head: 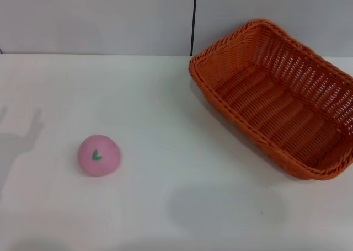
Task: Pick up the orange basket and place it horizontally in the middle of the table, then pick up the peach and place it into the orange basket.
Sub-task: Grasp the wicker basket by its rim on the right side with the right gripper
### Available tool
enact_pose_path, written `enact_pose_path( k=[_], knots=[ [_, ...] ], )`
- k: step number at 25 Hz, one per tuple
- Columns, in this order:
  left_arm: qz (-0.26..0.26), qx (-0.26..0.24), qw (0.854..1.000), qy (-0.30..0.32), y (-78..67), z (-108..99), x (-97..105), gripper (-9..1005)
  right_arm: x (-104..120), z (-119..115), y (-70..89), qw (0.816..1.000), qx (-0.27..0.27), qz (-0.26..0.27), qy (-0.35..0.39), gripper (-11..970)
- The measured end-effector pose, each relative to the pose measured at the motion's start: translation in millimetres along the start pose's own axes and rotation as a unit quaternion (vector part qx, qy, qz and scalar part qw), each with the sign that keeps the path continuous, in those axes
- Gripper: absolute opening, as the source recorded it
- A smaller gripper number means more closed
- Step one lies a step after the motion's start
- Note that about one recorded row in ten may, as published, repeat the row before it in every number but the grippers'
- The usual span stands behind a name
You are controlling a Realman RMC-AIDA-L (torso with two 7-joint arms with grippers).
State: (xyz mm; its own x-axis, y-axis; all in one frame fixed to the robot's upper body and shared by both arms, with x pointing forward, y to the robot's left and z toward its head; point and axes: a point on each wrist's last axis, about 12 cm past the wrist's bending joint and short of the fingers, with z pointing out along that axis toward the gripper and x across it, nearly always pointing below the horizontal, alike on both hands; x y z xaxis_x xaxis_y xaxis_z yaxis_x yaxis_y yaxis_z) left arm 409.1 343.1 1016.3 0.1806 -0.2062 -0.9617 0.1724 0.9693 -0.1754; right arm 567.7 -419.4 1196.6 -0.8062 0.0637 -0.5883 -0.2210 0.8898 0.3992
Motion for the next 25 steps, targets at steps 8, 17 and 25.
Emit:
enact_pose_path(
  k=[8, 17, 25],
  knots=[
    [-0.001, 0.003, 1.000, -0.003, -0.7, 2.1, -0.5, 798, -7.4, 31.0, 1.3, 1.000, -0.005, -0.018, 0.017, 543],
    [-0.002, 0.005, 1.000, -0.003, -1.6, 1.3, -0.4, 799, -13.0, 49.5, 17.4, 0.998, -0.030, -0.058, 0.005, 541],
    [-0.003, 0.002, 1.000, 0.003, -1.8, -0.2, 1.3, 799, -13.0, 77.3, 32.4, 0.996, -0.048, -0.078, 0.006, 539]
  ],
)
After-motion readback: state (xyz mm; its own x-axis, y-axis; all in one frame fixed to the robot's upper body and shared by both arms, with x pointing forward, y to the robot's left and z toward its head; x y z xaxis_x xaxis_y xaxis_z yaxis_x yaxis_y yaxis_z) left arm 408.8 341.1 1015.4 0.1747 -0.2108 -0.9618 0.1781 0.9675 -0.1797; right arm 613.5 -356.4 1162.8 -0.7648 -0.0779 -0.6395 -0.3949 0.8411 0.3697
